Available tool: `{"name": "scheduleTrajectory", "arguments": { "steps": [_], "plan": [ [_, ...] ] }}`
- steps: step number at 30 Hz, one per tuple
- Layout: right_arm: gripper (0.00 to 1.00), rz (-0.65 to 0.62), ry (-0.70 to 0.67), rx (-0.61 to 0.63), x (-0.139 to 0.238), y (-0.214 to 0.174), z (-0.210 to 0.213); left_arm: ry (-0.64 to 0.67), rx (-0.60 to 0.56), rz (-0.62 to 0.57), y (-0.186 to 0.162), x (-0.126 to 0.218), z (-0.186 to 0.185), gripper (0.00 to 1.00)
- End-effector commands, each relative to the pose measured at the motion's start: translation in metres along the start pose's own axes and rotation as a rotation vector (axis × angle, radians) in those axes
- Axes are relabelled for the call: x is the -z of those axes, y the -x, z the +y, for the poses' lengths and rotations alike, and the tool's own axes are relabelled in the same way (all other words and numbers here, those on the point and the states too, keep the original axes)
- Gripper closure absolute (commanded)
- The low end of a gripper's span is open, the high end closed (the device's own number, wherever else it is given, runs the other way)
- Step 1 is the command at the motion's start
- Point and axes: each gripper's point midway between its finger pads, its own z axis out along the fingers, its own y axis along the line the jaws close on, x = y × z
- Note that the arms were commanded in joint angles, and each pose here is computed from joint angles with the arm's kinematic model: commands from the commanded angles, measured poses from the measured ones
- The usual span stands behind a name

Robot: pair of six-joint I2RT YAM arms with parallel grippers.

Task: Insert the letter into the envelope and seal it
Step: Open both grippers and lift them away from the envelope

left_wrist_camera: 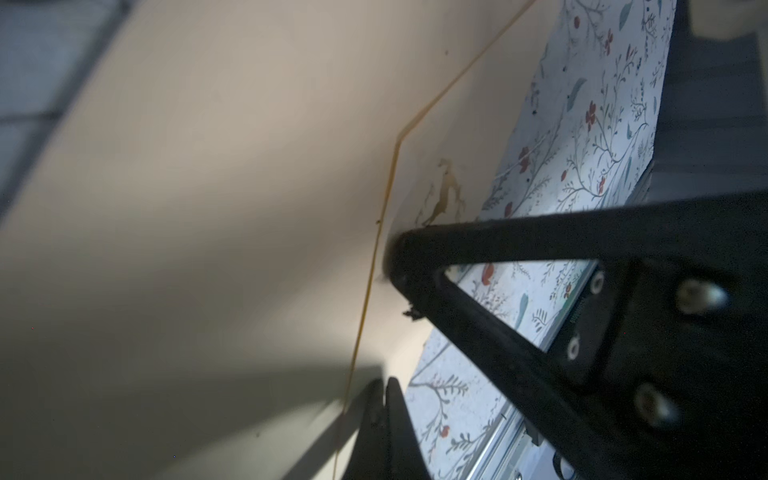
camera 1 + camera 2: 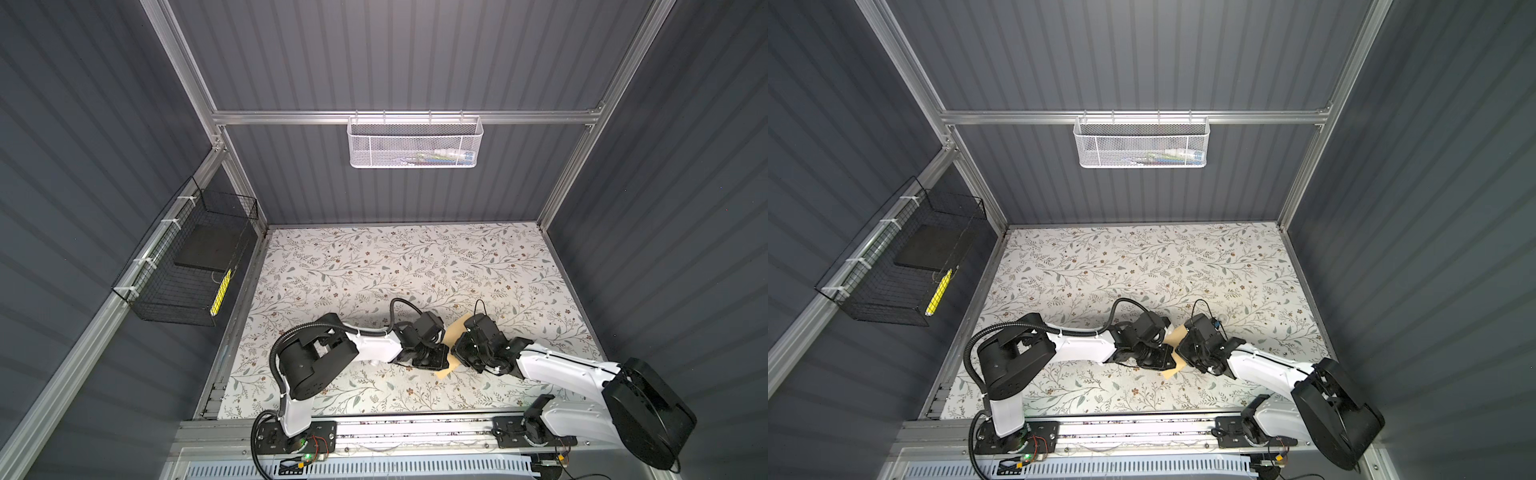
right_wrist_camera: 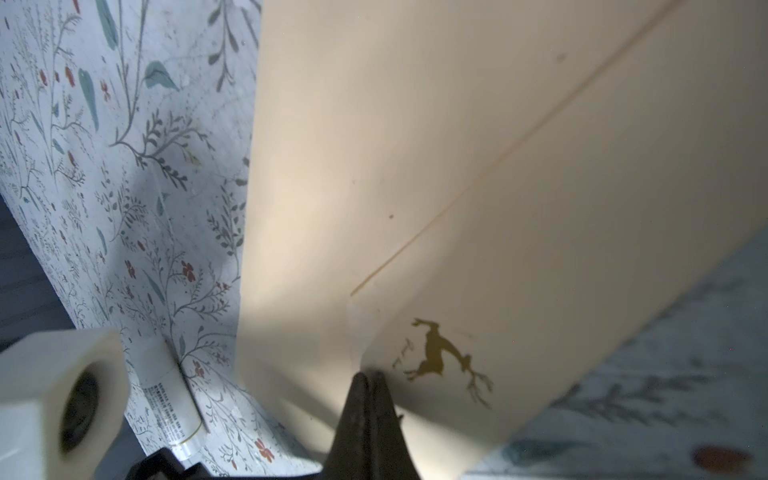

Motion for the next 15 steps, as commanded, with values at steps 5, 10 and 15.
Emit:
{"name": "scheduleTrajectory", "arguments": {
  "steps": [5,10,15],
  "plan": [
    [0.8,-0.188,0.174,0.048,0.075,0.073,0.042,0.033,-0.034,-0.188,0.048,0.079,-0.033,0.46],
    [0.45,-0.287,0.257,0.107,0.148,0.11,0.067,0.111,-0.038,-0.336,0.084,0.183,-0.05,0.34],
    [0.08,-0.262,0.478,0.27,0.193,0.093,0.113,0.394,-0.094,-0.289,0.071,0.241,0.007,0.19]
  ]
}}
